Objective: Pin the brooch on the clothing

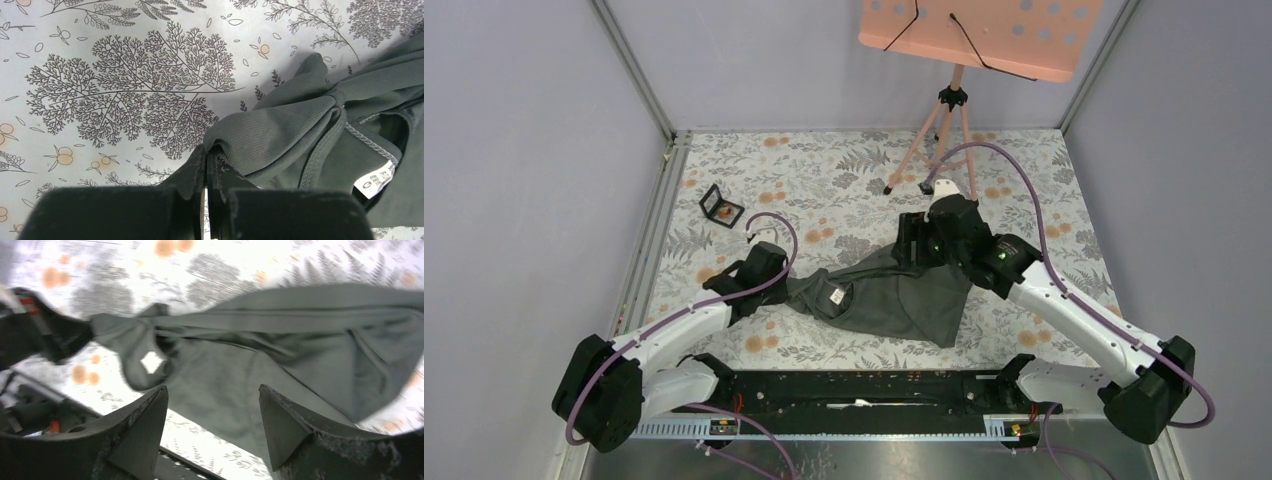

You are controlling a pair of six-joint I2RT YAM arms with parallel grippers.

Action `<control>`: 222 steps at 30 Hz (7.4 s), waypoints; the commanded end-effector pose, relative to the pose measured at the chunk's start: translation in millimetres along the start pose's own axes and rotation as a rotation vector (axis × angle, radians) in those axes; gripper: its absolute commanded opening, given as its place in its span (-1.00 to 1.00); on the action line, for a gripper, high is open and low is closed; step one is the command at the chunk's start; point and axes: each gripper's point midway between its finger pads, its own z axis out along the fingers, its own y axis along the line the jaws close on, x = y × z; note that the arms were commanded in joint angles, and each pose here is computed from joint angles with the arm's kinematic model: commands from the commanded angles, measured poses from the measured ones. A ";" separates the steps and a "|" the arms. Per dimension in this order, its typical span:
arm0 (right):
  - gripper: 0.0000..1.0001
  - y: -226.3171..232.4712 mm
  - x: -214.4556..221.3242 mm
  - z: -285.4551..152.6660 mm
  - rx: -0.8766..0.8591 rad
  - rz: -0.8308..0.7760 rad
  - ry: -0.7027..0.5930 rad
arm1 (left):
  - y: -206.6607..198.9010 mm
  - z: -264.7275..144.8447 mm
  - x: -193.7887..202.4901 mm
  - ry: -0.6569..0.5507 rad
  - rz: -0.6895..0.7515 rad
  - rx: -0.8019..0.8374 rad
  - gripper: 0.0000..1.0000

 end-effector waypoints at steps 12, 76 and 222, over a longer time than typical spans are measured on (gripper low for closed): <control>0.42 -146.5 89.5 31.7 0.555 -0.033 0.305 | -13.4 -9.2 -32.6 -0.101 -0.026 0.042 -1.00; -1.00 -191.4 16.4 -68.4 0.664 0.169 0.050 | -13.9 -103.8 -144.5 -0.457 -0.045 0.023 -1.00; 0.40 -202.0 77.0 -15.1 0.553 0.270 0.010 | 53.6 60.7 -239.6 -0.302 -0.259 -0.083 0.21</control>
